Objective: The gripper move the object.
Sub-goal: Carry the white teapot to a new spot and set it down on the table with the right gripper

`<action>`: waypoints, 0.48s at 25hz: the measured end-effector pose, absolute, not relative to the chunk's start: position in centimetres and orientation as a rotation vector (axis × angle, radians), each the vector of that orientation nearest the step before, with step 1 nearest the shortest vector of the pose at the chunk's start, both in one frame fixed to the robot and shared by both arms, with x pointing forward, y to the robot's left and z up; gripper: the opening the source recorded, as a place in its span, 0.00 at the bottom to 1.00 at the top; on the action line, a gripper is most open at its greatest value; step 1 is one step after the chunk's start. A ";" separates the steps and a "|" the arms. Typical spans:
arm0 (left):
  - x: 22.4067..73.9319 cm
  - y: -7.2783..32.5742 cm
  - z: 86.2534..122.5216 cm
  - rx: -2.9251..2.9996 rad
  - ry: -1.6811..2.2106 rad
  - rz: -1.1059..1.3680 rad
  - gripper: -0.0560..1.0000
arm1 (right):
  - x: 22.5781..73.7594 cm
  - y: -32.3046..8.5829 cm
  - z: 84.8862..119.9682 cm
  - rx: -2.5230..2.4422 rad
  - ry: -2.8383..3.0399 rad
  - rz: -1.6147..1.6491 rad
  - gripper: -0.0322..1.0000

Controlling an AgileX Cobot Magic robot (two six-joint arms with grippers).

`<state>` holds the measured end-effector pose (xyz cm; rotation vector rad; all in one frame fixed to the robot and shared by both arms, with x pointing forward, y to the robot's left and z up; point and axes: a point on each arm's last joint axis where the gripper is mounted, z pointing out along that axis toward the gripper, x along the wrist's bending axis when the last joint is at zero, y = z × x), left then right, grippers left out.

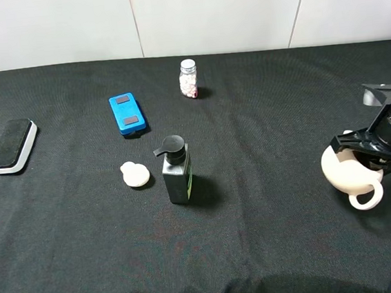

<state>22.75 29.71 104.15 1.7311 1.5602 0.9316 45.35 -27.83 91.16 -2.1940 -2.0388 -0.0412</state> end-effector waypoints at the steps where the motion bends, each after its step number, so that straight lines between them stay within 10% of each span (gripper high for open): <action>1: 22.8 29.7 104.1 1.731 1.560 0.932 0.99 | 45.3 -27.8 91.5 -2.194 -2.042 -0.048 0.12; 12: 22.8 29.7 104.1 1.731 1.560 0.932 0.99 | 45.7 -27.5 94.6 -2.188 -2.043 -0.111 0.12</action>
